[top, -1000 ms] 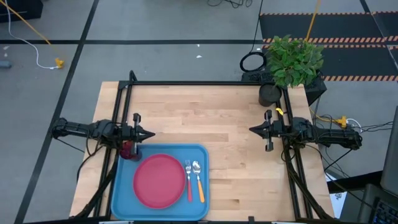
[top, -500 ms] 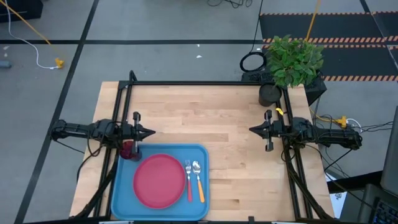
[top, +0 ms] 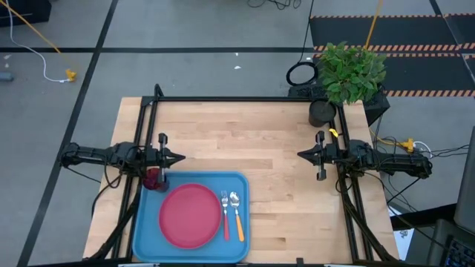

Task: Pick and place plate/cup/fork/spoon on tray
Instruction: Return to Home Position

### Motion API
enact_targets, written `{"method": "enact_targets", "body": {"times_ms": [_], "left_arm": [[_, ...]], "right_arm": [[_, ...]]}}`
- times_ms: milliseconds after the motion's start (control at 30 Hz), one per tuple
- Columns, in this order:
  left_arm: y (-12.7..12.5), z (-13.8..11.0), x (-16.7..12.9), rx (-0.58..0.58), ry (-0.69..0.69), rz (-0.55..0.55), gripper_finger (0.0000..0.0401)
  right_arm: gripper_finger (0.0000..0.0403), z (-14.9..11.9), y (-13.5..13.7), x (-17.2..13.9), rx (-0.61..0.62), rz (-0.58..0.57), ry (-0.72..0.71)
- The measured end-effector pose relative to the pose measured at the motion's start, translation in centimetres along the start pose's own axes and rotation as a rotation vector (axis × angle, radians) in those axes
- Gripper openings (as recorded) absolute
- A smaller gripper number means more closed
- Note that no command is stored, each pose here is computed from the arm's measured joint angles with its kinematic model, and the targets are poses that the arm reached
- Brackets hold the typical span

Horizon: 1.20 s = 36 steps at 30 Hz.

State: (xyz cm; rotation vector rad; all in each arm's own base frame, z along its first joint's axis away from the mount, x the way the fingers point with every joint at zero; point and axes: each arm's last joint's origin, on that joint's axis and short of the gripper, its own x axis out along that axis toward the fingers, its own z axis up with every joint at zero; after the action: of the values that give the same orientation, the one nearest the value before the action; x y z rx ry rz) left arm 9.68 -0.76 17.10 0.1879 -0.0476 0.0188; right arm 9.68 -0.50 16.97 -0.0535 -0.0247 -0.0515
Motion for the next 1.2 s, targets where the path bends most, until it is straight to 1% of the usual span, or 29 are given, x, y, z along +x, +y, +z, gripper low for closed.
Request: {"method": "enact_targets", "body": {"times_ms": [133,267,1200], "left_arm": [[0.01,0.02,0.0,-0.003,-0.003,0.003,0.0006],[0.02,0.05,0.0,-0.048,-0.006,0.003,0.0006],[0.02,0.07,0.0,-0.043,-0.009,0.003,0.0006]], "right_arm": [[0.0,0.01,0.0,0.0,0.0,0.0,0.0],[0.0,0.0,0.0,0.0,0.0,0.0,0.0],[0.0,0.0,0.0,0.0,0.0,0.0,0.0]]}}
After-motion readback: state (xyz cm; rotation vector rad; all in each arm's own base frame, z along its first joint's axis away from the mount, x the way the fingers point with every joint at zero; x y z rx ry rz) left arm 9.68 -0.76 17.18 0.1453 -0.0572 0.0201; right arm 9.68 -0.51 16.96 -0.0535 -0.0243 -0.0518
